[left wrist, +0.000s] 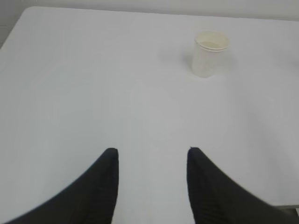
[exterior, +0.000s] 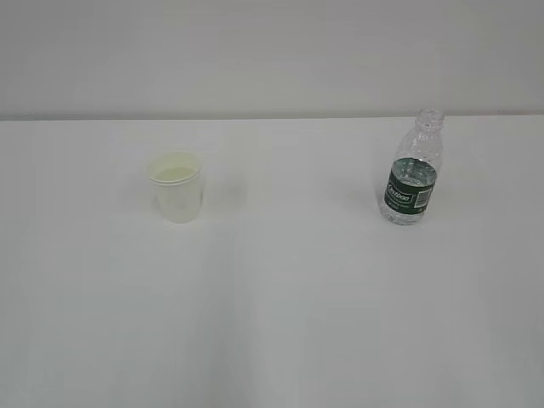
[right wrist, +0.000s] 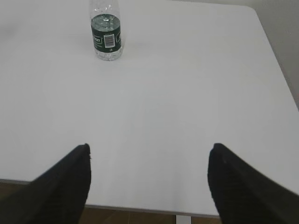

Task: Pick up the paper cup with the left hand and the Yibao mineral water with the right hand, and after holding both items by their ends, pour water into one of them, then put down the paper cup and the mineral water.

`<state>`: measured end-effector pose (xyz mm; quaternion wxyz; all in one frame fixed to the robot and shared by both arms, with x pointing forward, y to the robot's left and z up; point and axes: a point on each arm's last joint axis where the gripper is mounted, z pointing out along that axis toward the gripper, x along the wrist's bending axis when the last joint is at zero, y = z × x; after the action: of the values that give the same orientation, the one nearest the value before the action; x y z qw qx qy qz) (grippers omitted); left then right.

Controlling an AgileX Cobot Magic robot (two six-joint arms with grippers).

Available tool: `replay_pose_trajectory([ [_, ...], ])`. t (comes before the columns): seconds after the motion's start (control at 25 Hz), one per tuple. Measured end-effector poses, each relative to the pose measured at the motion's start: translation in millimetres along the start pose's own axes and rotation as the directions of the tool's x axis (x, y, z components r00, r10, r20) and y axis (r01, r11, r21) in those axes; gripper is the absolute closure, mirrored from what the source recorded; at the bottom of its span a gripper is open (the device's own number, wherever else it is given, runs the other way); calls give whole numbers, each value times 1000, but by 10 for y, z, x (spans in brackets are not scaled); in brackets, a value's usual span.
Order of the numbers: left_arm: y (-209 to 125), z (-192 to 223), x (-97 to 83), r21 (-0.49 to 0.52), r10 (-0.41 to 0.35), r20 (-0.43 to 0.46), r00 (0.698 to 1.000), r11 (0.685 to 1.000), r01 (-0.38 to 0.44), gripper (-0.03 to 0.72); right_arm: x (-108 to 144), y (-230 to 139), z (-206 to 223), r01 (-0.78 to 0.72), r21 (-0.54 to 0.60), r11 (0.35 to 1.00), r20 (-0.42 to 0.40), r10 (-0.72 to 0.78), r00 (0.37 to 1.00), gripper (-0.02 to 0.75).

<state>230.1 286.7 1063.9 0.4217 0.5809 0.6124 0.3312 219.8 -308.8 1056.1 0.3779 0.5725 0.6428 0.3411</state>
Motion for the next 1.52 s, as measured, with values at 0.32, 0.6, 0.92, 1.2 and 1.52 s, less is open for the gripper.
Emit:
replay_pose_trajectory([
  [0.32, -10, 10, 10, 6, 6, -9, 1000, 1000, -6, 340, 9, -45, 68, 3, 24, 1000, -2, -3, 1000, 149],
  [0.6, -39, 32, 15, 27, 4, -10, 1000, 1000, -4, 340, 11, -52, 83, 3, 26, 1000, -2, -3, 1000, 149],
  [0.92, -47, 41, 16, 31, 3, -9, 1000, 1000, -3, 342, 11, -50, 83, 3, 23, 1000, -2, -3, 1000, 149],
  [1.2, -49, 40, 16, 33, 3, -9, 1000, 999, -3, 347, 11, -49, 83, 3, 23, 1000, -2, -3, 1000, 149],
  [1.52, -49, 40, 16, 33, 5, -8, 1000, 999, -5, 347, 11, -49, 83, 3, 23, 1000, -2, -3, 1000, 149],
])
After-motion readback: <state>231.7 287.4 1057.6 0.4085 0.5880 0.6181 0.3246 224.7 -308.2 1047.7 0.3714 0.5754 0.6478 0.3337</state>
